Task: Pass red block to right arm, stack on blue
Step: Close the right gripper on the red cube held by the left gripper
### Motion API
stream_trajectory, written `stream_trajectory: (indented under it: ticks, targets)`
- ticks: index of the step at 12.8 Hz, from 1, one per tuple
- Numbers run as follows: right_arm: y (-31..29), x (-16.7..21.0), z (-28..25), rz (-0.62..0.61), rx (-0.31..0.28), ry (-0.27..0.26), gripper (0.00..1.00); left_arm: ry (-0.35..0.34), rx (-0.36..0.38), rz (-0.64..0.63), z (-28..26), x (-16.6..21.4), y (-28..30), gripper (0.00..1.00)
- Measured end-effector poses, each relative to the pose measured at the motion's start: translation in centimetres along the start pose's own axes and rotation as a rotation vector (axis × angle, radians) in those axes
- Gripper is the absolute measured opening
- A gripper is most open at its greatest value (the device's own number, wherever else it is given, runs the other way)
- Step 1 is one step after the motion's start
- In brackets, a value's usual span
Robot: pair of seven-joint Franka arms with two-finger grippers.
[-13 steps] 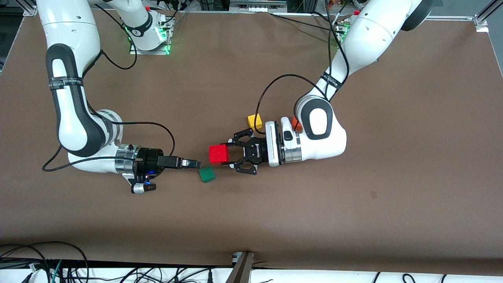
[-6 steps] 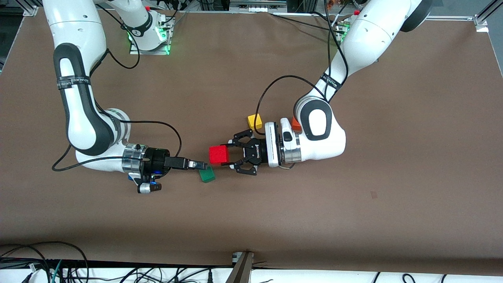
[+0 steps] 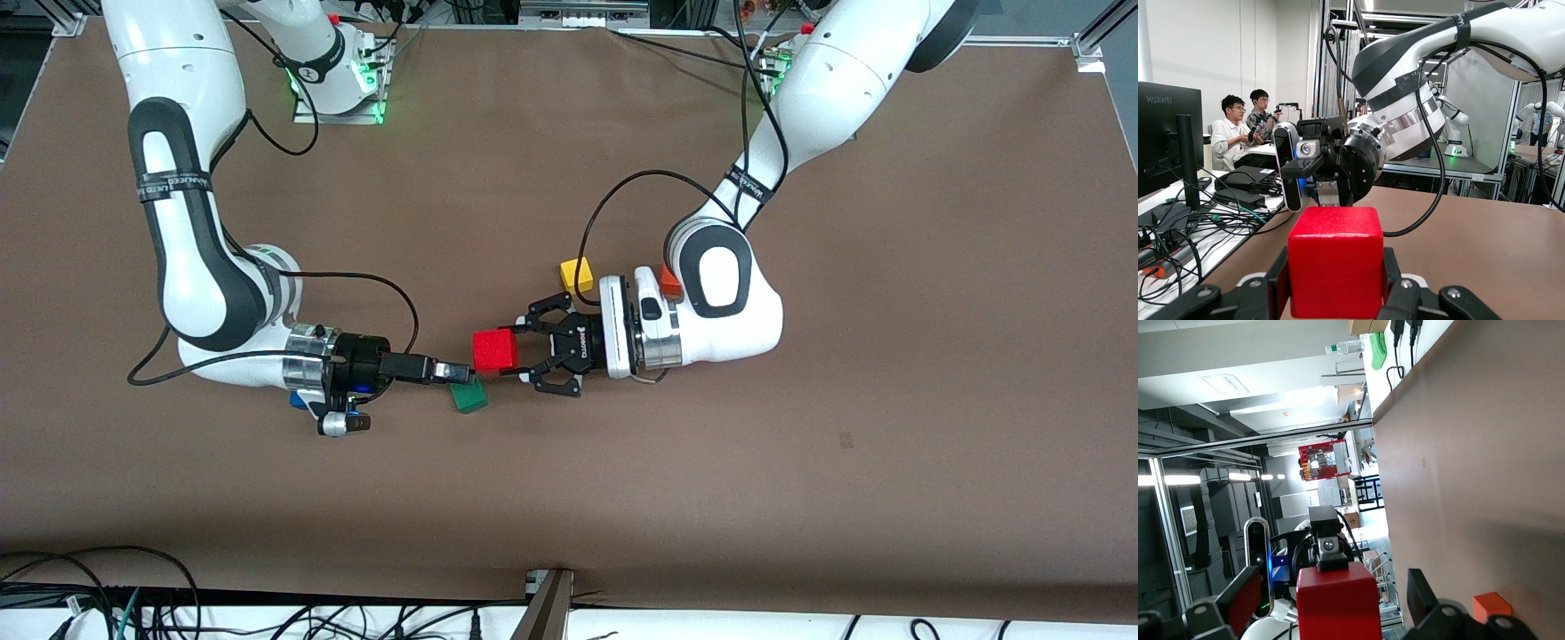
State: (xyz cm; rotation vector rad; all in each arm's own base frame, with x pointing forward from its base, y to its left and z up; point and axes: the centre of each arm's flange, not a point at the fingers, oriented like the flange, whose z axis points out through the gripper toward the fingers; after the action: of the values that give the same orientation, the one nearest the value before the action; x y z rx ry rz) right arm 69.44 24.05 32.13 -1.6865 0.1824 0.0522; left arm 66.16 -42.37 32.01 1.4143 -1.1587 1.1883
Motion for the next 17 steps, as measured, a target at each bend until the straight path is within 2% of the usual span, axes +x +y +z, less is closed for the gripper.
stream_trajectory:
  ticks: [1,8,17]
  targets:
    - [0.0,0.0,0.2,0.000,-0.002,0.003,0.88,0.001,0.000,0.001,0.0,0.1,0.0,0.56]
    - [0.1,-0.4,1.6,0.001,-0.011,0.016,0.80,0.003,0.001,0.002,0.0,0.2,-0.1,0.56]
    - [-0.1,-0.4,1.5,0.017,-0.006,0.019,0.80,0.004,0.000,0.003,0.1,0.3,0.0,0.56]
